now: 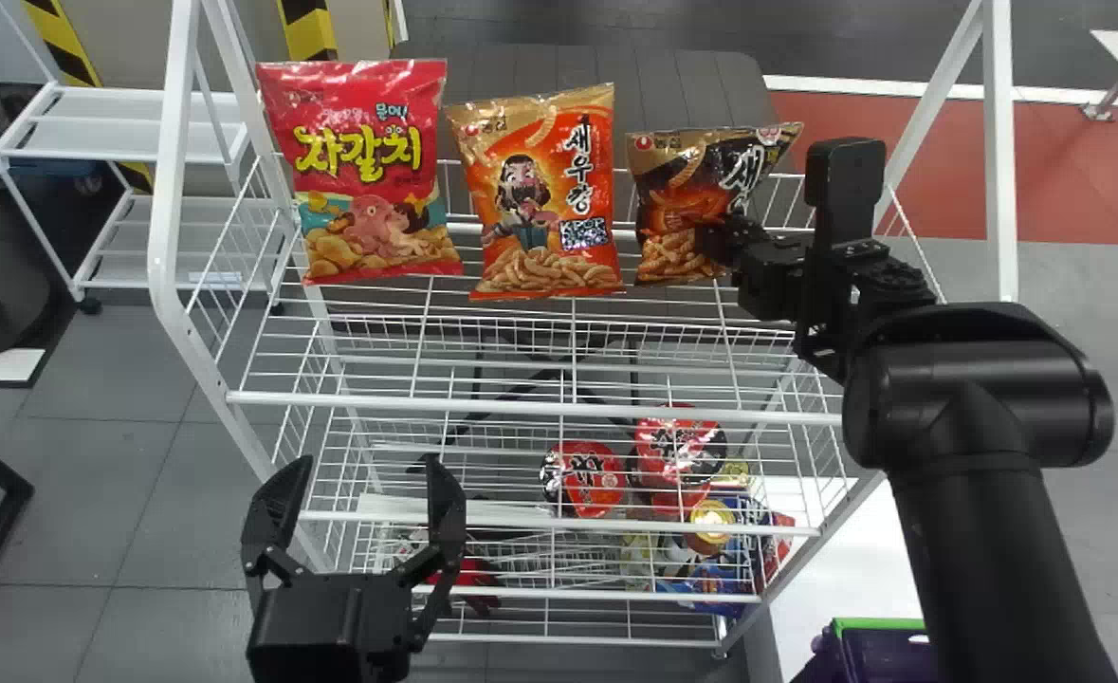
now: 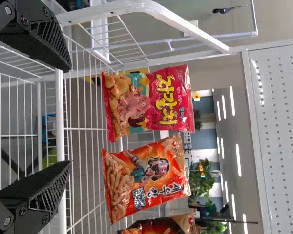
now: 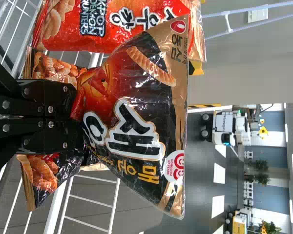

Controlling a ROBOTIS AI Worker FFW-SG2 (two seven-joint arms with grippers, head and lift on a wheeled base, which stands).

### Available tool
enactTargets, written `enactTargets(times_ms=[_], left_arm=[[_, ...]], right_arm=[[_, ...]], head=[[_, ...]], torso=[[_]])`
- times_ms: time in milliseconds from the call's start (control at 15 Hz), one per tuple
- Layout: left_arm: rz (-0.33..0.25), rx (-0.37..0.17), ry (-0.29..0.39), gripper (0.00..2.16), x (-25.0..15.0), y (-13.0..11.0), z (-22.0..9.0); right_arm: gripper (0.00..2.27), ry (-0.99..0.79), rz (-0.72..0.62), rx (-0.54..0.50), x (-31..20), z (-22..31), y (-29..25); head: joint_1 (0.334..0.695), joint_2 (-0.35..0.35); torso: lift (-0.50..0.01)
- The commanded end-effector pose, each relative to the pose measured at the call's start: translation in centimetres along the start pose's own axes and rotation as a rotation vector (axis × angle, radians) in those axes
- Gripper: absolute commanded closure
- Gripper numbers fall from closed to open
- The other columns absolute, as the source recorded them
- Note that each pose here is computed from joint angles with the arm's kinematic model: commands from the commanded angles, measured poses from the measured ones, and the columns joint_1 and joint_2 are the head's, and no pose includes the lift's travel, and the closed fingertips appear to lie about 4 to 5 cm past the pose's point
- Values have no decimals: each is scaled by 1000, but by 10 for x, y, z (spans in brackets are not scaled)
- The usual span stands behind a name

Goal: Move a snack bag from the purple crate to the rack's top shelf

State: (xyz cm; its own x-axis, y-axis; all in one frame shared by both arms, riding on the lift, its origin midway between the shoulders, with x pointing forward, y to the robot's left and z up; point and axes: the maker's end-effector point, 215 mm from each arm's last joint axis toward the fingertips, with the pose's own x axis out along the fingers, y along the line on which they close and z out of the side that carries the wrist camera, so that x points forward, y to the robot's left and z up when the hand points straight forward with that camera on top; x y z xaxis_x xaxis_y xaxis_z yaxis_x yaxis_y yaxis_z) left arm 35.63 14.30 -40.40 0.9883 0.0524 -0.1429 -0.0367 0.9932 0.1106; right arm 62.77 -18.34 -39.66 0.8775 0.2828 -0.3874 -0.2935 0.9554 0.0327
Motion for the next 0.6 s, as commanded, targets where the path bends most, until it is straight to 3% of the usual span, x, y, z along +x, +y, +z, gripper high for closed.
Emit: enactTargets(times_ms=[0,533], left_arm=[[3,1,2,137,0,1,-1],[5,-1,-1,137,0,1,0]], right_arm=[[2034,2,-2,11,2,-4,3],[1970,-19,1,25,3,-11,7]], head=[[695,-45],[695,-44]], torso=[[0],[0]])
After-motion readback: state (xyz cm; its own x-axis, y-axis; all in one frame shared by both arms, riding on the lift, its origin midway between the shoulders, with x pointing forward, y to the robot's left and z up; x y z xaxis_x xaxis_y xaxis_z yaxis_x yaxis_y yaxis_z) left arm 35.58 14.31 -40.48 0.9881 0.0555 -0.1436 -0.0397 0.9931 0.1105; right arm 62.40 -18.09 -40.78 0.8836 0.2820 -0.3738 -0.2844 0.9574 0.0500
